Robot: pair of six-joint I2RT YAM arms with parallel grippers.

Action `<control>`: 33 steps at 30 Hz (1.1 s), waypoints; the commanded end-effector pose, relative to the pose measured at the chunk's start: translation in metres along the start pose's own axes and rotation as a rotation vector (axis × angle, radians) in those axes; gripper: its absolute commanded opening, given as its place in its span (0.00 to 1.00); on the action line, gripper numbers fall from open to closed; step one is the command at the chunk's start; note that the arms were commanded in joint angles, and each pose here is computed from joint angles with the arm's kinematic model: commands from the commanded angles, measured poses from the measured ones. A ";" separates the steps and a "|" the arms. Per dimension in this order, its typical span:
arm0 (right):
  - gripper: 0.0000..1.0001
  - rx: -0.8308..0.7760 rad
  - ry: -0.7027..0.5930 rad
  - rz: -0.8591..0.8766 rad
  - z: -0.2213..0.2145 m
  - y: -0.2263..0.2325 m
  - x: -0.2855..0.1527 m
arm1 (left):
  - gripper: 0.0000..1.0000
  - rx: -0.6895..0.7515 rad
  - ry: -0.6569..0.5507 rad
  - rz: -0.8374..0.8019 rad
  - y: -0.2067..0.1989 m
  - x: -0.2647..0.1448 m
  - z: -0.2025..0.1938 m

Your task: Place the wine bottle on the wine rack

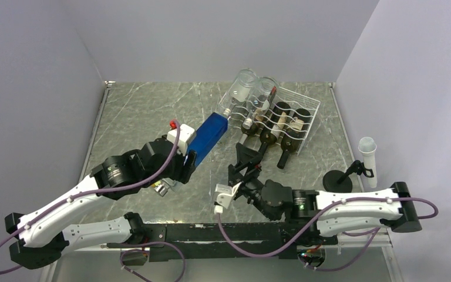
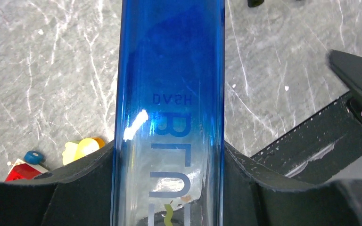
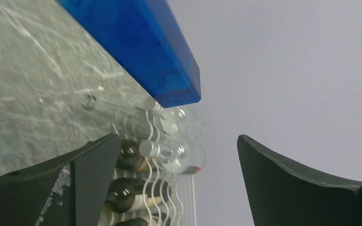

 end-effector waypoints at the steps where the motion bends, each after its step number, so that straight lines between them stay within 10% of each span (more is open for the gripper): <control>1: 1.00 0.415 -0.117 0.177 0.029 -0.035 -0.027 | 0.01 -0.205 -0.361 -0.002 0.005 -0.039 0.087; 15: 1.00 1.049 -0.238 0.327 0.088 -0.100 -0.056 | 0.01 -0.261 -0.394 -0.053 -0.007 -0.029 0.091; 33: 1.00 1.439 -0.321 0.306 0.070 -0.132 -0.100 | 0.01 -0.244 -0.409 -0.265 -0.063 0.012 0.110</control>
Point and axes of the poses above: each gripper's point midway between its finger pads, its own x axis out along the fingers, its own y axis along the line the jaws close on, z = x × y, the point moved 1 cm from there along -x, back along the fingers
